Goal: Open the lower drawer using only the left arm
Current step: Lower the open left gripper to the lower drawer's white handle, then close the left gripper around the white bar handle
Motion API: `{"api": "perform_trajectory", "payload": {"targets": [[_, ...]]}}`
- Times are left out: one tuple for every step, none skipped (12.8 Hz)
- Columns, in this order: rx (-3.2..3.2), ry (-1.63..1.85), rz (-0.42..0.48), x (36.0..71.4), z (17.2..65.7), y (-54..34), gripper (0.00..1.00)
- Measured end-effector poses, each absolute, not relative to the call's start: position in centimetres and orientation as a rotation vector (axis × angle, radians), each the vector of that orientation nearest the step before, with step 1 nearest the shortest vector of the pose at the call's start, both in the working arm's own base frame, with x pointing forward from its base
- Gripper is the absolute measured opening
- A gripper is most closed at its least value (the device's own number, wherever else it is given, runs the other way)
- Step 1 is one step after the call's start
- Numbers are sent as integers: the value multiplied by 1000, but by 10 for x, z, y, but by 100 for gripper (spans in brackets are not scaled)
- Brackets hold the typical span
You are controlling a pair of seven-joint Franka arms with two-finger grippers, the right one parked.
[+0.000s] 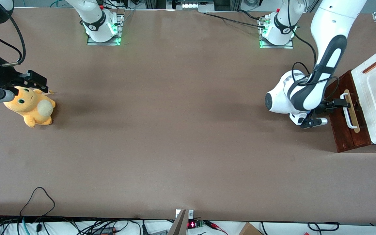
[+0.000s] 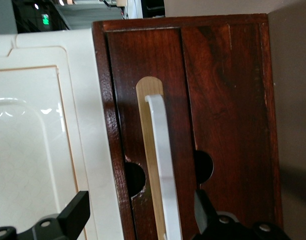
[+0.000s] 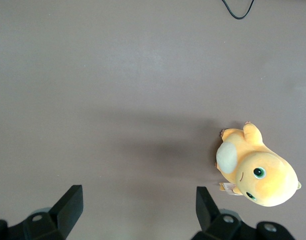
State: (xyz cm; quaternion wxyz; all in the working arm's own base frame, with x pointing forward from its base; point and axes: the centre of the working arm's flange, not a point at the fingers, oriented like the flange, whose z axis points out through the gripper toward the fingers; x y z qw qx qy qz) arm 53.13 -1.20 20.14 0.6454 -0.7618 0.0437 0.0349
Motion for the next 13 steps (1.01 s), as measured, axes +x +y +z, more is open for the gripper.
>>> {"api": "perform_trajectory", "payload": {"targets": [[-1698,105,67,529,193,-9,90],[-1671,106,60,527,184,-7,90],[-1647,114,50,526,176,-6,90],[-1619,121,36,526,171,-2,90],[-1595,121,27,526,168,3,90],[-1582,114,27,525,164,9,90],[-1578,107,28,525,162,14,90],[-1577,103,30,525,160,17,88],[-1577,98,31,525,160,19,83],[-1577,94,31,525,159,20,83],[-1577,93,30,524,158,20,77],[-1577,91,31,524,157,21,68],[-1577,90,34,524,156,22,68]]}}
